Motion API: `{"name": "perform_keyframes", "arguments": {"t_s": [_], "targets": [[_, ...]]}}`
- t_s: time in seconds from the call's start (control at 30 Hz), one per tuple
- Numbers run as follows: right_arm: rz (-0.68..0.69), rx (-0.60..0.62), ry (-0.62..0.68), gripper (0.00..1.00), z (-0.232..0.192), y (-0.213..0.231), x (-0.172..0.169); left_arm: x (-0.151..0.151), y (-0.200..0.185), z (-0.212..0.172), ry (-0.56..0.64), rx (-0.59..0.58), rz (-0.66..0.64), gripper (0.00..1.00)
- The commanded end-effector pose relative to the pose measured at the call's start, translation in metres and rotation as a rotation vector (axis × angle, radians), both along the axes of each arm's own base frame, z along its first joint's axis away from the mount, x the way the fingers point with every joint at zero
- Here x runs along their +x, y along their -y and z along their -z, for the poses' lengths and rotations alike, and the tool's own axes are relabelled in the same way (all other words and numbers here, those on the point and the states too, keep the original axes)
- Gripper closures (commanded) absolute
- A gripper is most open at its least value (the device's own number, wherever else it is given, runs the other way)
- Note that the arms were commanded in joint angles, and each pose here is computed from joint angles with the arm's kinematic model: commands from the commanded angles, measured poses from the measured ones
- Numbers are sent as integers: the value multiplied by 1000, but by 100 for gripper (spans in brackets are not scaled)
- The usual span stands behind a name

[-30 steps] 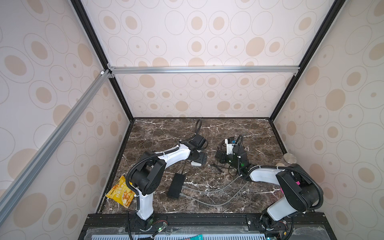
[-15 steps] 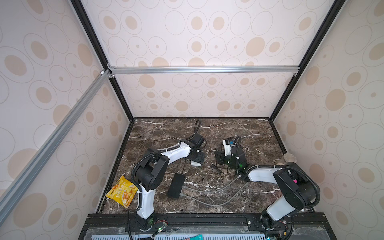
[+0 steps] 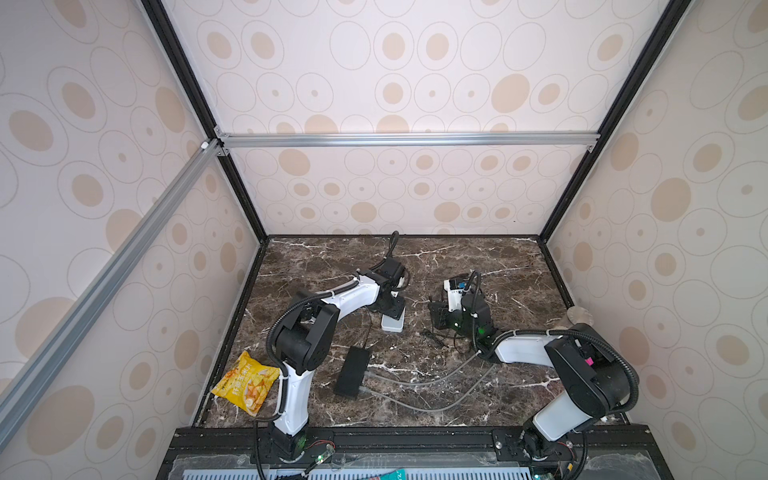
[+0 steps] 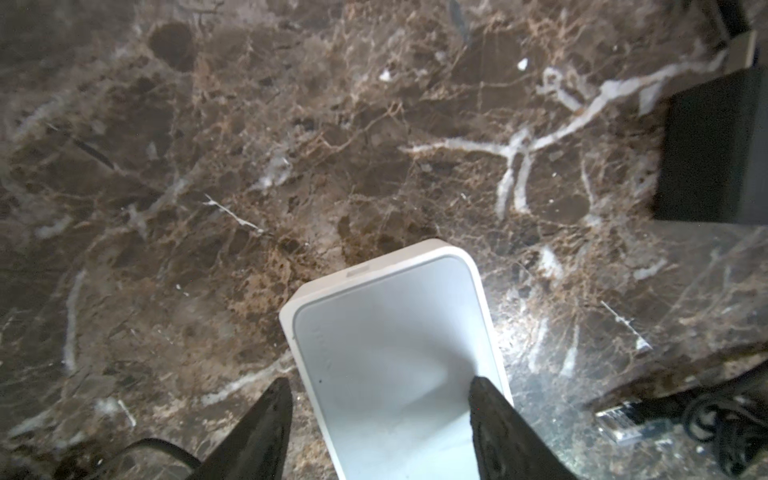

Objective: Insert the plug into the switch port

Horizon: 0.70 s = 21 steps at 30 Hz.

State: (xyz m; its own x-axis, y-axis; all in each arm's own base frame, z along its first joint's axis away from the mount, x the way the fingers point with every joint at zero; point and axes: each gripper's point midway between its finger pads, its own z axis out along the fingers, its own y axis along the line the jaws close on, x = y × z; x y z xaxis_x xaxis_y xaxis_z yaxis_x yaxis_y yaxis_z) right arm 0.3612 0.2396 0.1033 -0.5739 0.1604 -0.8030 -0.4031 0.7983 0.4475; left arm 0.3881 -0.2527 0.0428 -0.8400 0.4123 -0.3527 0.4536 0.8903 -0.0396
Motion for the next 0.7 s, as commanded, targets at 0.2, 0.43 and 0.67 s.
{"name": "perform_keyframes", "arguments": {"t_s": [0.2, 0.43, 0.67], "targets": [[-32, 18, 24, 100, -7, -10, 1, -12, -3, 4, -39, 48, 169, 33], [-39, 20, 26, 100, -7, -11, 1, -22, 12, -5, -36, -36, 245, 33], [-40, 23, 29, 100, -8, -11, 1, -21, 11, -17, 5, -32, 270, 33]]}}
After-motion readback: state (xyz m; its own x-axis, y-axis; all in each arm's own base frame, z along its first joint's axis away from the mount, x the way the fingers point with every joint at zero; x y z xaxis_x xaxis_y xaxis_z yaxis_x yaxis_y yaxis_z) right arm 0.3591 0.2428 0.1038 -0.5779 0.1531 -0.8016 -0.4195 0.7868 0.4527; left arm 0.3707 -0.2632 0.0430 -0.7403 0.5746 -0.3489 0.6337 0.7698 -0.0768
